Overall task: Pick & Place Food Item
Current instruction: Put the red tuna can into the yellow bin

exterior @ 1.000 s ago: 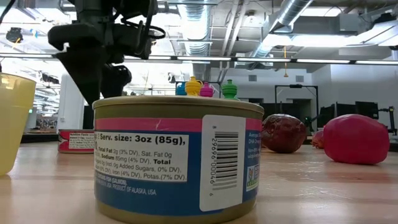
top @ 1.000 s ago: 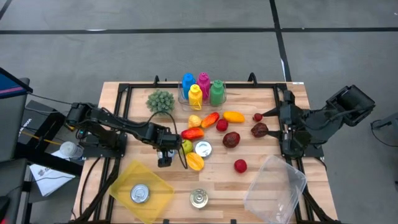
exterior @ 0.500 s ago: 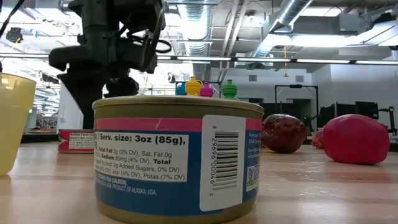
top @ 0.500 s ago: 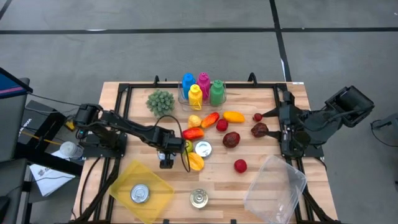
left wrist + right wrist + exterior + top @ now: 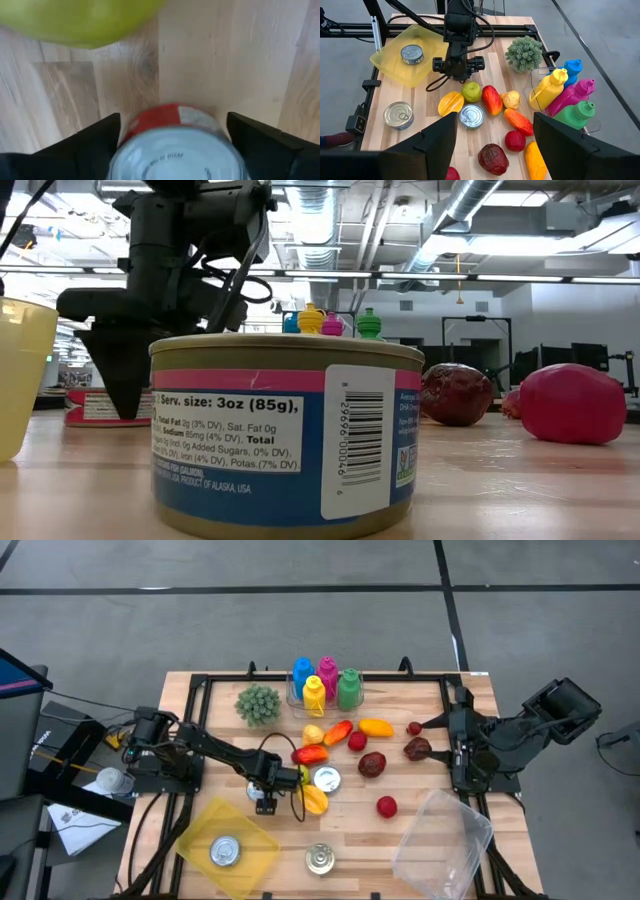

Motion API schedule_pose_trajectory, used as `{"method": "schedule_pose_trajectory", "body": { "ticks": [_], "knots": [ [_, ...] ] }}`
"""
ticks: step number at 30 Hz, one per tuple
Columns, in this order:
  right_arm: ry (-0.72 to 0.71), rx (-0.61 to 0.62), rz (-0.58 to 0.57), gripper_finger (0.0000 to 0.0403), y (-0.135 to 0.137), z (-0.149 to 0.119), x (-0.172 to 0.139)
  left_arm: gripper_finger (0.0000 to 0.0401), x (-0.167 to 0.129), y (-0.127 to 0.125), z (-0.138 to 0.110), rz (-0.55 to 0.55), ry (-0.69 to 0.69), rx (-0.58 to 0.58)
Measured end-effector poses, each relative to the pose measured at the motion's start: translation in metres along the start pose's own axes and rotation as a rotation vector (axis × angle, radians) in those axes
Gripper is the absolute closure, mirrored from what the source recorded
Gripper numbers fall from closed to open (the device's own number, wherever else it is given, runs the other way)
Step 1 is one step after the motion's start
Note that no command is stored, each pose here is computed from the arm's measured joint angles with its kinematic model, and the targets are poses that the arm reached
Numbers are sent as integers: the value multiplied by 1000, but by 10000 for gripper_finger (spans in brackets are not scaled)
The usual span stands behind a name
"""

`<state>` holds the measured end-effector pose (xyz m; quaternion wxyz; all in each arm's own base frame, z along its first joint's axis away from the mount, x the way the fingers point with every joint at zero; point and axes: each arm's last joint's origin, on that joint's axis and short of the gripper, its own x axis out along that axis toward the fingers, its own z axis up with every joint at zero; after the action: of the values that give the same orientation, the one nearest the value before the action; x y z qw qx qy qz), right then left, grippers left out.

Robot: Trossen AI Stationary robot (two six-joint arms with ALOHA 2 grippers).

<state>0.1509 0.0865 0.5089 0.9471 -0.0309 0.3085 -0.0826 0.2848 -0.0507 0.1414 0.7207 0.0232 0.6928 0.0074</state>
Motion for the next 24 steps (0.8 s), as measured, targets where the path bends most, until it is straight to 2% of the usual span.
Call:
{"method": "schedule_pose_trajectory", "body": {
  "ticks": [5, 13, 15, 18, 21, 24],
  "knots": [
    [0, 0, 0, 150, 0, 0, 0, 117, 3, 0, -1, 2, 14, -11],
    [0, 0, 0, 150, 0, 0, 0, 223, 1, 1, -2, 10, 15, -23],
    [0, 1, 0, 150, 0, 0, 0, 240, -7, 4, -5, 11, 15, -84],
    [0, 0, 0, 150, 0, 0, 0, 260, -30, 11, -12, 11, -16, -236],
    [0, 0, 0, 150, 0, 0, 0, 280, -56, 19, -28, 34, -35, -434],
    [0, 0, 0, 150, 0, 0, 0, 304, -76, 25, -50, 74, -46, -571]
  ]
}}
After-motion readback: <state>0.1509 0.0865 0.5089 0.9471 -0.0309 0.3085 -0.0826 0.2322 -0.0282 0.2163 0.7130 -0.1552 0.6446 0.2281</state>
